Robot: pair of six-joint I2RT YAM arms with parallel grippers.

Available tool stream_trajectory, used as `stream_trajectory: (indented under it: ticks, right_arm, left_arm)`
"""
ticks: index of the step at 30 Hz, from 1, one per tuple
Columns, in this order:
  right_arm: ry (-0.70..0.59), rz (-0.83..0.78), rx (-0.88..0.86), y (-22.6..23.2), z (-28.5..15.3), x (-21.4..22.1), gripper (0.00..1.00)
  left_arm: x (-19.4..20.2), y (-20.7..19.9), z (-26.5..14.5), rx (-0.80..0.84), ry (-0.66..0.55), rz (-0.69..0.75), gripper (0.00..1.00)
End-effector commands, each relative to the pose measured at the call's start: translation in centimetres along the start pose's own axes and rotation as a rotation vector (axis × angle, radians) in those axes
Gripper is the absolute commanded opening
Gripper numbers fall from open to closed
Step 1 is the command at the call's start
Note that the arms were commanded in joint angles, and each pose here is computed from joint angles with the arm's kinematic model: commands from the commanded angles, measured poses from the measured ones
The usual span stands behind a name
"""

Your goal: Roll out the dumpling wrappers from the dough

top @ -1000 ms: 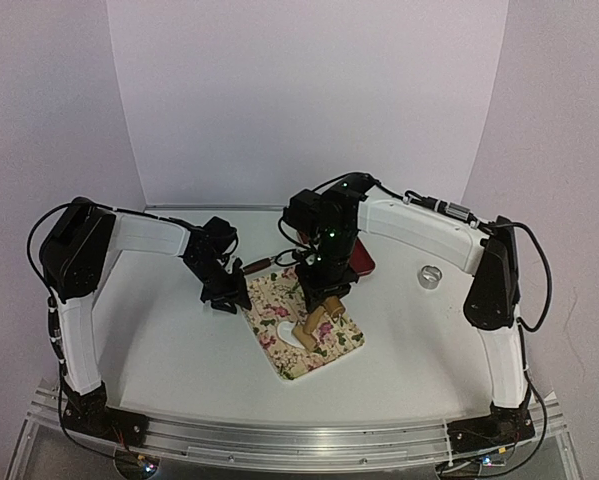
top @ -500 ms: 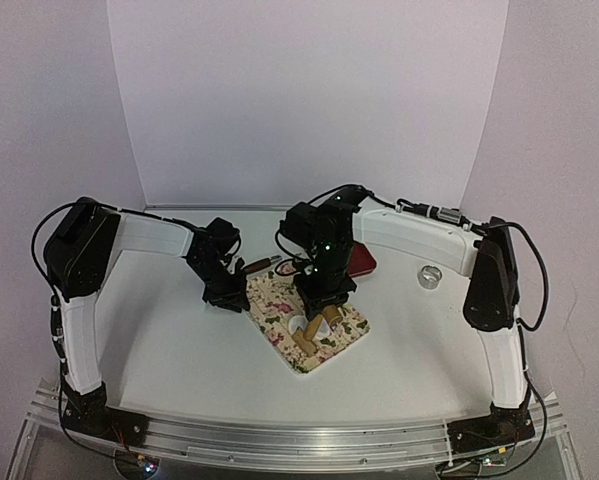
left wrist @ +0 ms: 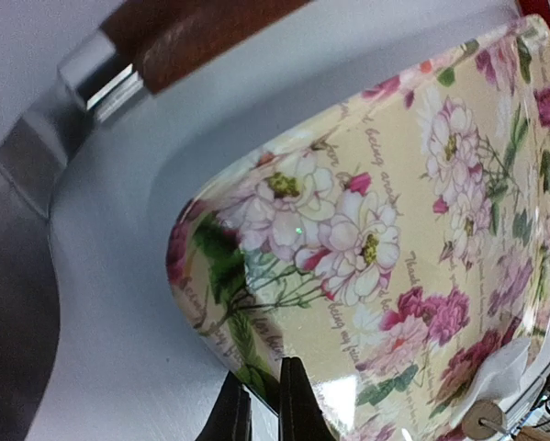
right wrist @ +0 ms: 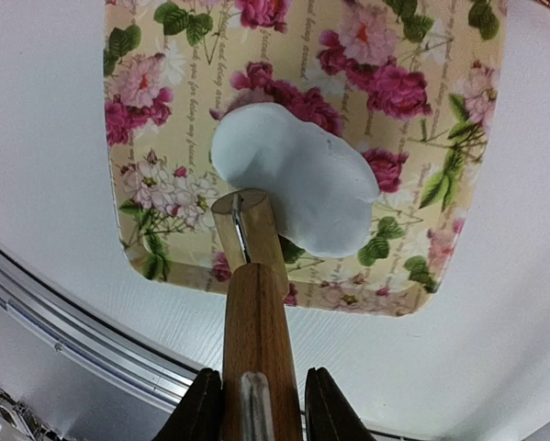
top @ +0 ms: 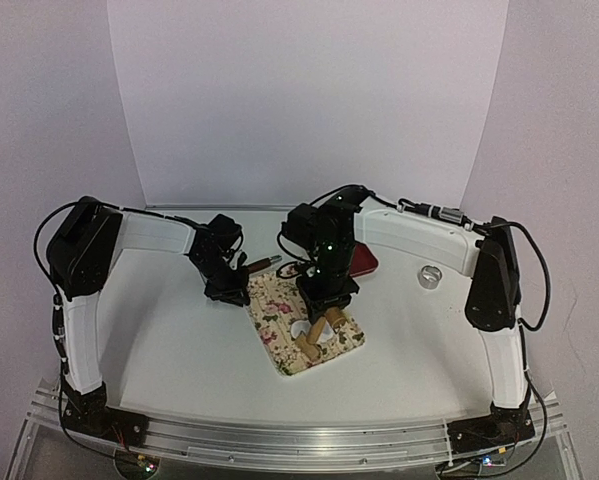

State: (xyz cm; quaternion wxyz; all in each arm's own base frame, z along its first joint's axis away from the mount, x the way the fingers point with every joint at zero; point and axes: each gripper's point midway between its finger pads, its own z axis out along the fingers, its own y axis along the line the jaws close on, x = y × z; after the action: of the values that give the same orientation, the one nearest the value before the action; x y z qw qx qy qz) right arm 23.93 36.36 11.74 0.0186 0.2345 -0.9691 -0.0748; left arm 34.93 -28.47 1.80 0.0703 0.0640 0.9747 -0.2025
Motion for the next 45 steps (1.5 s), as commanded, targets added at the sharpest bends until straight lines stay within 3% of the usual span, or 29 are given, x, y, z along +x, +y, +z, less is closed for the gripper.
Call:
stream_trajectory:
  ticks: [1, 5, 11, 22, 32, 45]
  right_arm:
    - [0.005, -0.005, -0.024, 0.0, -5.8, 2.7, 0.0]
    - [-0.024, -0.03, -0.032, 0.3, -7.4, 3.6, 0.0]
    - [-0.031, -0.09, 0.009, 0.1, -6.0, 3.5, 0.0]
    - [-0.042, -0.133, 0.065, 3.8, -3.9, 2.3, 0.0]
    - [-0.017, -0.141, 0.092, 4.3, -2.5, 2.4, 0.0]
    - [-0.045, -0.169, 0.062, 6.3, -3.1, 2.5, 0.0]
  left_arm:
    - [-0.6, 3.6, 1.7, -0.18, 0.023, 0.156, 0.0]
    - [-2.1, 2.9, 1.9, -0.171, 0.002, 0.24, 0.0]
    - [-3.2, 1.4, 2.5, -0.106, -0.017, 0.336, 0.0]
    - [-2.3, 0.7, 3.0, -0.057, 0.007, 0.369, 0.0]
    - [-1.8, -0.1, 3.2, -0.025, 0.022, 0.418, 0.0]
    - [-1.4, -0.2, 3.3, -0.011, 0.026, 0.415, 0.0]
